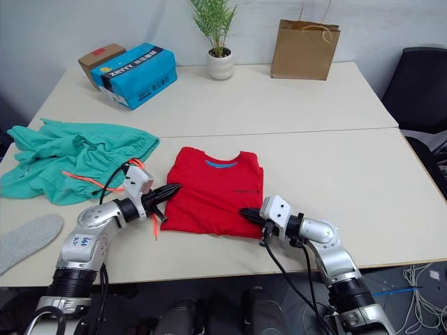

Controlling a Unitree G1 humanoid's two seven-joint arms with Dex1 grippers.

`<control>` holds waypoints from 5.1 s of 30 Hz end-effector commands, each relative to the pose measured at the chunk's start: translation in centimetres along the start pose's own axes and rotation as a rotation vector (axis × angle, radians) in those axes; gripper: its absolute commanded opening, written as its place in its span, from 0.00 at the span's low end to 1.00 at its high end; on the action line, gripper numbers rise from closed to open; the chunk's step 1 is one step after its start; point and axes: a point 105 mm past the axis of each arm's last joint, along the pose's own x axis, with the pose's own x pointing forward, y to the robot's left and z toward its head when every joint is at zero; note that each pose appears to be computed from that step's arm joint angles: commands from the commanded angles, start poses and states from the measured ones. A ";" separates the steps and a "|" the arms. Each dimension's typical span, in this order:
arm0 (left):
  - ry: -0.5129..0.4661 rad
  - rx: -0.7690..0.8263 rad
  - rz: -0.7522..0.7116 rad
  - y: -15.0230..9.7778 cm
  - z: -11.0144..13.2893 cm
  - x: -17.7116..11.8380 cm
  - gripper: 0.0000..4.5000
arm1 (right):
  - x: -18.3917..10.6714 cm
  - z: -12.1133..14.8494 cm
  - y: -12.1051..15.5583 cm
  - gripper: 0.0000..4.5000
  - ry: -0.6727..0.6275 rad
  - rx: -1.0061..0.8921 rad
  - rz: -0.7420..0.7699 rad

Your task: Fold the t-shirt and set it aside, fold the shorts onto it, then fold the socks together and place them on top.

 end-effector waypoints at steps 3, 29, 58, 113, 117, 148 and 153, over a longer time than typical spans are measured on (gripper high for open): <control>-0.091 0.005 -0.106 -0.4 3.4 -1.3 0.01 | 0.0 3.1 -1.6 0.00 -0.122 0.061 -0.076; -0.015 0.024 -0.212 -0.6 1.5 3.7 0.01 | 4.4 -0.1 -12.1 0.00 0.060 0.171 -0.443; 0.090 0.052 -0.393 -6.9 -3.3 -5.2 0.01 | 4.2 1.3 -7.5 0.00 0.008 0.069 -0.156; -0.132 0.082 -0.497 -4.7 8.4 -7.6 0.96 | -4.6 1.3 -6.9 1.00 0.395 1.052 0.006; -0.198 0.068 -0.507 -5.3 7.8 -8.3 0.99 | -1.9 1.9 -5.9 1.00 0.394 1.135 0.094; -0.265 0.087 -0.608 -6.0 6.0 -8.3 1.00 | -12.3 -0.3 -11.0 0.01 0.477 1.020 -0.247; -0.319 0.110 -0.633 -6.2 7.5 -7.8 1.00 | -18.9 -1.2 -12.5 0.01 0.568 0.925 -0.391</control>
